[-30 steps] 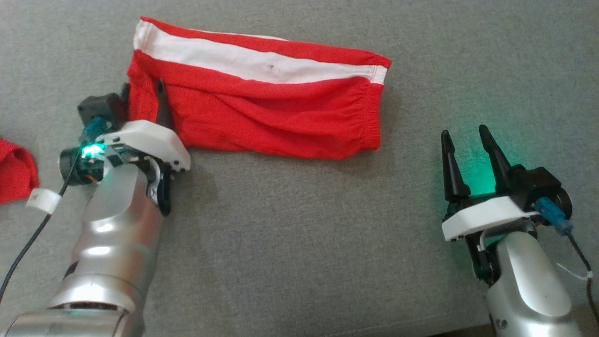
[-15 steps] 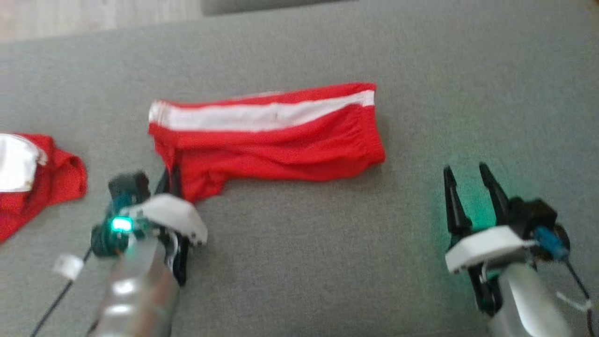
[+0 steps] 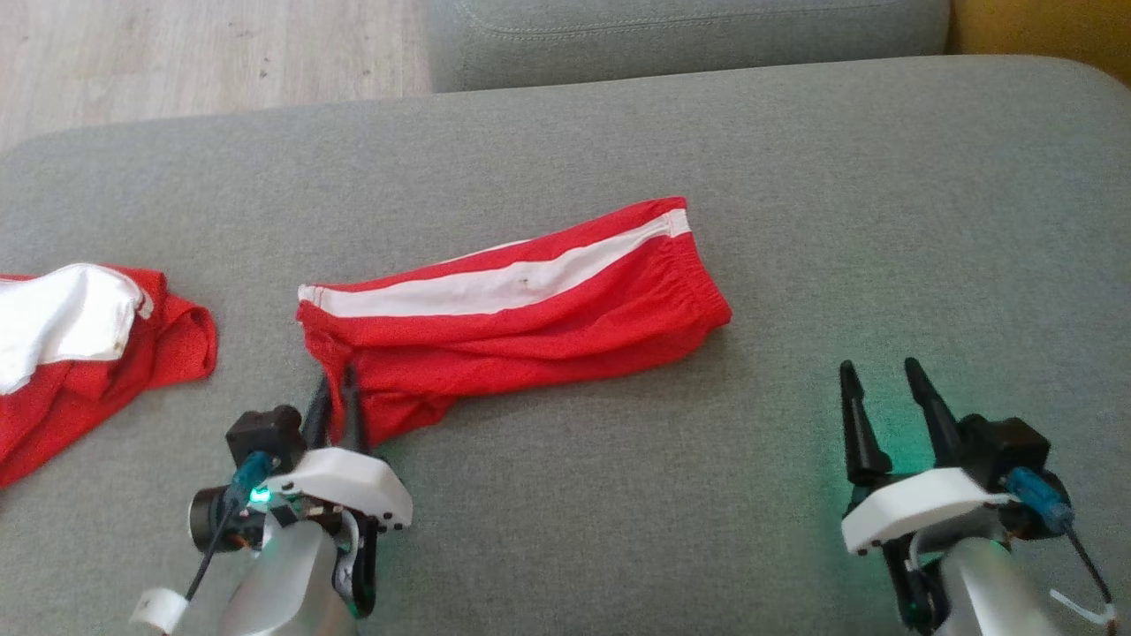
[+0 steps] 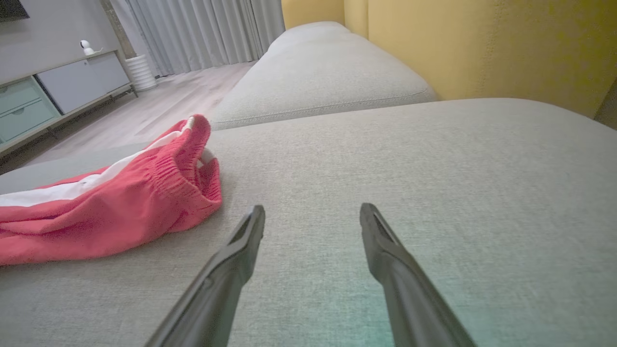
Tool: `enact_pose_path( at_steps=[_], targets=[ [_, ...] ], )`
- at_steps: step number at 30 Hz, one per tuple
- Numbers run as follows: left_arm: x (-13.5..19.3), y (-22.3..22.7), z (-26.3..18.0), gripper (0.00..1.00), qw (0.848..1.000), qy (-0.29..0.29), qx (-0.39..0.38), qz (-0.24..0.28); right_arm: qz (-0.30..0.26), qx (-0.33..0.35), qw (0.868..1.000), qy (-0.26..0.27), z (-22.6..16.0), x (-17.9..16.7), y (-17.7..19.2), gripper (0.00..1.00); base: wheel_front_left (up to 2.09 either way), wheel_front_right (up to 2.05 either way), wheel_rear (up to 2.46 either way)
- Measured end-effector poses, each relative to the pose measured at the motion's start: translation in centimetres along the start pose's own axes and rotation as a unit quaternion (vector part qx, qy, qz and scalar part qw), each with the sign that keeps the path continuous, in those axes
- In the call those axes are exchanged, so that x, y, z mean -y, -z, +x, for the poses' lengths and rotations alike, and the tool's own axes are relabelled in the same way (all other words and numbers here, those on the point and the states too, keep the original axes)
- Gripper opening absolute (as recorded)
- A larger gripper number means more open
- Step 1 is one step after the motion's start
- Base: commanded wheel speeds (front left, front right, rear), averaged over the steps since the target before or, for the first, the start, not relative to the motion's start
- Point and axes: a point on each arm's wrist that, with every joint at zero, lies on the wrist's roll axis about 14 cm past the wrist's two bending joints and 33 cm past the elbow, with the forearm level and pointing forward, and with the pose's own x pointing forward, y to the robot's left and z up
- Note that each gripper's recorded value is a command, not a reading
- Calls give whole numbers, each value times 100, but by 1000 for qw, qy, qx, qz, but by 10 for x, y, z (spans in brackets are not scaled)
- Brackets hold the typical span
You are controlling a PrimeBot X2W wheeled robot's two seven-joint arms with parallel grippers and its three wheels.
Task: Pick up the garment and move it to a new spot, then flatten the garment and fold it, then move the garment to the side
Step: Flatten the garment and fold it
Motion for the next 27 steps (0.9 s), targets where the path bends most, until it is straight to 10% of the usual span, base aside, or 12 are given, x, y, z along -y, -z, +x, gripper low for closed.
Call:
enact_pose_path(
  at_steps=[13,27],
  targets=[
    [-20,30,-54,100,999,-33,-1,-4,10,27,993,-111,66,-79,-32,100,0,0,0],
    [-45,36,-77,100,997,-77,-4,-9,39,-115,987,-102,81,-89,54,100,0,0,0]
  ],
)
